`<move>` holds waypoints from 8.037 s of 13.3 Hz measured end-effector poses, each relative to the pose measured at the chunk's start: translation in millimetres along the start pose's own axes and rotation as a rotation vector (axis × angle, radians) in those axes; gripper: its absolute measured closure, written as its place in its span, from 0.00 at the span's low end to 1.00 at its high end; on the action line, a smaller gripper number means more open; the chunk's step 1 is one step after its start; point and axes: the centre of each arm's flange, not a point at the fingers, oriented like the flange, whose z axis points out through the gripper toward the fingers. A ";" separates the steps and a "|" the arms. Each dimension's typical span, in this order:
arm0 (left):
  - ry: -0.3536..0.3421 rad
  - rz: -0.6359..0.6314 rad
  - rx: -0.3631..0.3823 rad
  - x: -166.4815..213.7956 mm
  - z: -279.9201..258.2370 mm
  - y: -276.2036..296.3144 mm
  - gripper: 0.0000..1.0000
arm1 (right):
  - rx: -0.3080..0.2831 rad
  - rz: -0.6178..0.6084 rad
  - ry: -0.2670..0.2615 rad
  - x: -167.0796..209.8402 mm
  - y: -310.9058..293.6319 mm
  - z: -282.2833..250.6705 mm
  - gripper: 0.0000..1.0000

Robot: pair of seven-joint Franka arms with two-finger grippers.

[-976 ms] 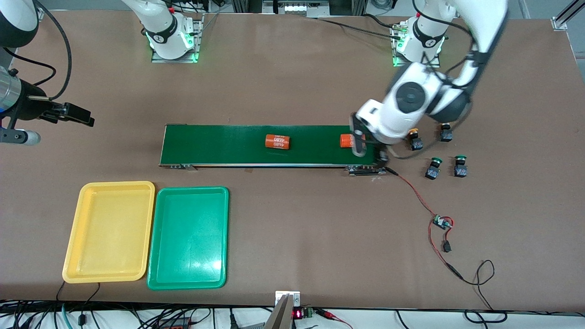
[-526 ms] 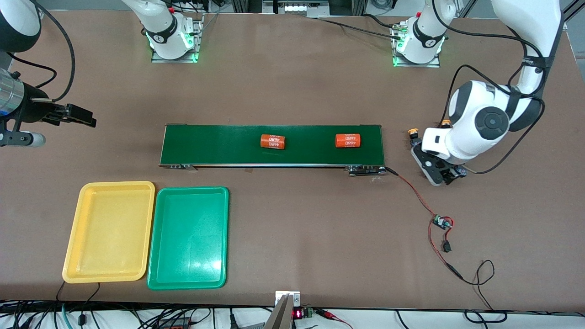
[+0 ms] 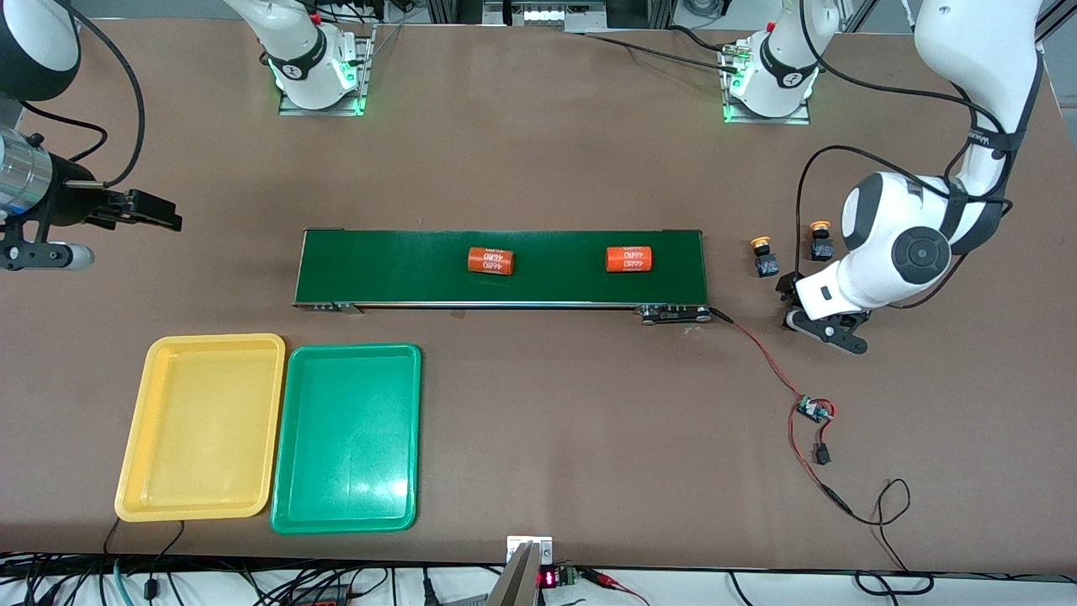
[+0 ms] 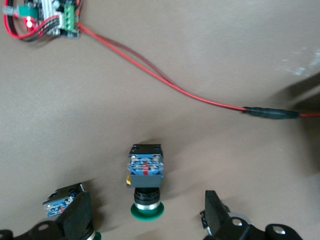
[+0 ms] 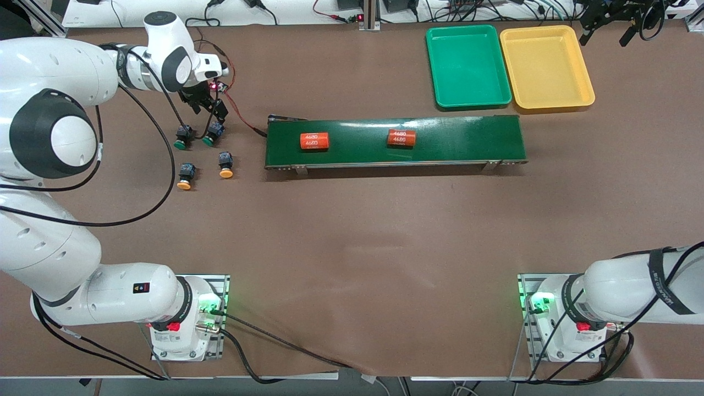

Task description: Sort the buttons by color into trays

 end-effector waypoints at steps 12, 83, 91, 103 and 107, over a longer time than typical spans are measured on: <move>-0.012 -0.092 -0.081 -1.9 59.6 -11.4 0.53 | -0.041 0.024 0.105 -113.0 -50.6 91.0 0.00; -0.059 -0.392 0.019 -42.6 61.8 -93.5 0.04 | 0.052 -0.017 0.178 -90.7 -224.0 178.5 0.36; -0.081 -0.386 0.011 -48.2 68.9 -90.0 0.59 | 0.052 -0.017 0.178 -90.2 -224.8 175.3 0.88; 0.088 -0.097 0.001 41.1 -46.0 106.8 0.59 | 0.046 -0.015 0.163 -91.1 -224.4 175.5 0.00; 0.077 -0.076 -0.057 48.4 -58.8 195.8 0.59 | 0.044 -0.015 0.159 -90.6 -224.5 177.4 0.00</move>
